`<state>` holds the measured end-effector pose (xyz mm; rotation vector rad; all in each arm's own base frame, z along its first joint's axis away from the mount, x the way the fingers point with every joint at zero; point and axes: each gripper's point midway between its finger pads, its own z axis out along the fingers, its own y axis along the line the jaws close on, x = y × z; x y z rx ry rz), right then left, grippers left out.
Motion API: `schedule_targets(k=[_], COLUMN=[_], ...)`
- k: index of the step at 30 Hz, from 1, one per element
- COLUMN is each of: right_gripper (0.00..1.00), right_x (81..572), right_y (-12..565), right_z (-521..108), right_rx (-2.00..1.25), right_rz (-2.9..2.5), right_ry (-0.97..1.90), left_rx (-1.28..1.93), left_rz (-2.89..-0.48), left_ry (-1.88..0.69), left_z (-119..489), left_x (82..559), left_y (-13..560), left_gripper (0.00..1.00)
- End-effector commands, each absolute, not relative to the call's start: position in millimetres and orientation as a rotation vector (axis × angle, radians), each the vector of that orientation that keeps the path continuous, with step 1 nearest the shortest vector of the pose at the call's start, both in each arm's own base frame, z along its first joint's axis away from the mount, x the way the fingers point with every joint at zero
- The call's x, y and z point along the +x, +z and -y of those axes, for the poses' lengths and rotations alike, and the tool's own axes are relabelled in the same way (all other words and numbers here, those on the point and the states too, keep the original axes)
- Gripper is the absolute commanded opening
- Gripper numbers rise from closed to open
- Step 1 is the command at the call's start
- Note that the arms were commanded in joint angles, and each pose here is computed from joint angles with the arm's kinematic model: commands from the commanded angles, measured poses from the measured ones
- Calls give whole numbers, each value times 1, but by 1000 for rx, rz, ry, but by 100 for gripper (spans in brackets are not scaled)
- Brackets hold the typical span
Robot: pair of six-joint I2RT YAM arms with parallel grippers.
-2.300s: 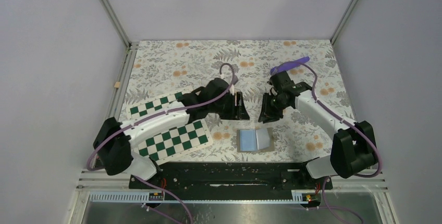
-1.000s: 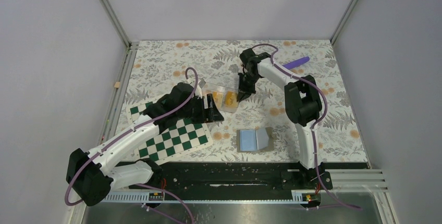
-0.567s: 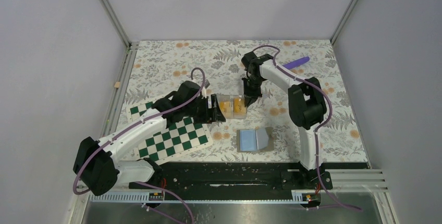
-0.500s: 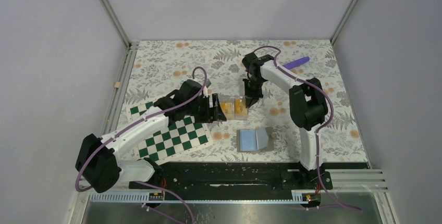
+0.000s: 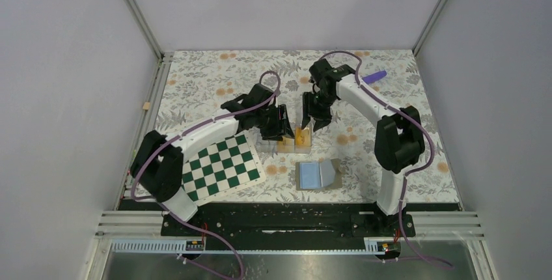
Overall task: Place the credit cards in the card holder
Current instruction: Move the storage box to the center of the board.
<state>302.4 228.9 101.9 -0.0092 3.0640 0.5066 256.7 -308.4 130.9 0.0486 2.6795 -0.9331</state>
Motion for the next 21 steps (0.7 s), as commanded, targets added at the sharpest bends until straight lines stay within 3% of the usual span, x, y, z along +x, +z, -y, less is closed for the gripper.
schedule_targets(k=[1, 7, 21], right_gripper=[52, 51, 35], right_x=[310, 305, 292], right_y=[122, 108, 84], right_z=[-226, -226, -225], right_rx=[61, 89, 89], right_rz=[-3000, -3035, -3101], right_ry=[651, 738, 758], left_rx=[18, -30, -61], left_rz=[-2667, -2717, -2785], left_ry=[-982, -943, -818], left_z=[328, 336, 344], left_x=[277, 288, 299], left_y=[131, 108, 72], left_gripper=[47, 38, 25])
